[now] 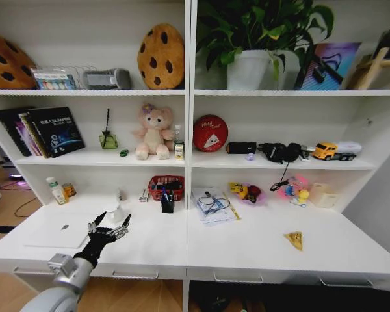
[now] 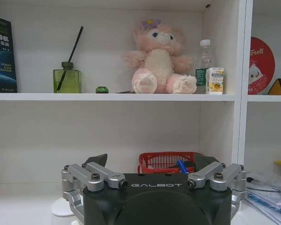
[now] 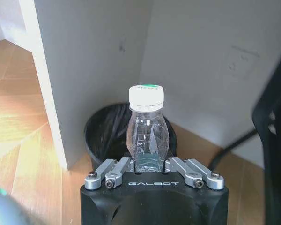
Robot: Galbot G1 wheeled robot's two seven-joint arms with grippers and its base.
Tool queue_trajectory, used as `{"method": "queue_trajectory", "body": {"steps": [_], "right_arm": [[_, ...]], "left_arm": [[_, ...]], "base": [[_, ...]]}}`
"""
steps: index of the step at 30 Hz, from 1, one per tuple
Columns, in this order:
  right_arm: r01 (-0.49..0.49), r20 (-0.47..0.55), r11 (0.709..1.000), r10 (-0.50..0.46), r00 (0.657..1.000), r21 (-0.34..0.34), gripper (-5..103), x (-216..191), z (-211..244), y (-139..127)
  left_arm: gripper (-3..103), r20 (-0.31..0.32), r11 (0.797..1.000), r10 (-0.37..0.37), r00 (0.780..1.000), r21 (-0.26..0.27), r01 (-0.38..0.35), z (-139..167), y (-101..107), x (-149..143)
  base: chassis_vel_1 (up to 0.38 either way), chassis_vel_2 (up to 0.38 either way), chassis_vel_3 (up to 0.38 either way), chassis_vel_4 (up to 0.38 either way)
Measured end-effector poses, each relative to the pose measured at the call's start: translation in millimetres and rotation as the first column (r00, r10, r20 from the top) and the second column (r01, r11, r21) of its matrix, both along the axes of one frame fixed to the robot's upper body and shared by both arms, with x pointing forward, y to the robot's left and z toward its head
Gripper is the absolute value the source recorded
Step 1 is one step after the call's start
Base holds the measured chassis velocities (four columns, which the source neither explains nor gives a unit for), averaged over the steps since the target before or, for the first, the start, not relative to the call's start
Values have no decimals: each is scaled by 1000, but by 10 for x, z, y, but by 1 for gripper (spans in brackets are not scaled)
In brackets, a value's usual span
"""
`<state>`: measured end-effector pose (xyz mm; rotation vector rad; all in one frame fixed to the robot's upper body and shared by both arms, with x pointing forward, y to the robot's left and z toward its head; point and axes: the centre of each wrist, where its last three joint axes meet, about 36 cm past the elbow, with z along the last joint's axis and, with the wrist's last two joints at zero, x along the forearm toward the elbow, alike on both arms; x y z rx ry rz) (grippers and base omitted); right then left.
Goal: Organize the objects on the table.
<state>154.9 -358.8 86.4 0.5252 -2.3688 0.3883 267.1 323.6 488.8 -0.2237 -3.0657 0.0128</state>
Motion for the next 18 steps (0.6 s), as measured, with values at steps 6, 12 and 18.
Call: {"method": "queue_trajectory", "body": {"steps": [6, 12, 18], "right_arm": [[-30, 21, 1000, 31, 999, -8, 24, 513, -140, 113], [-7, 81, 1000, 7, 997, -3, 24, 980, -214, 272], [19, 113, 1000, -19, 993, 6, 24, 1226, -224, 408]], "left_arm": [[100, 0, 1000, 0, 1000, 0, 0, 0, 0, 0], [100, 0, 1000, 0, 1000, 0, 0, 0, 0, 0], [100, 0, 1000, 0, 1000, 0, 0, 0, 0, 0]], "base": [[26, 14, -22, -21], [0, 0, 0, 0], [0, 0, 0, 0]]}}
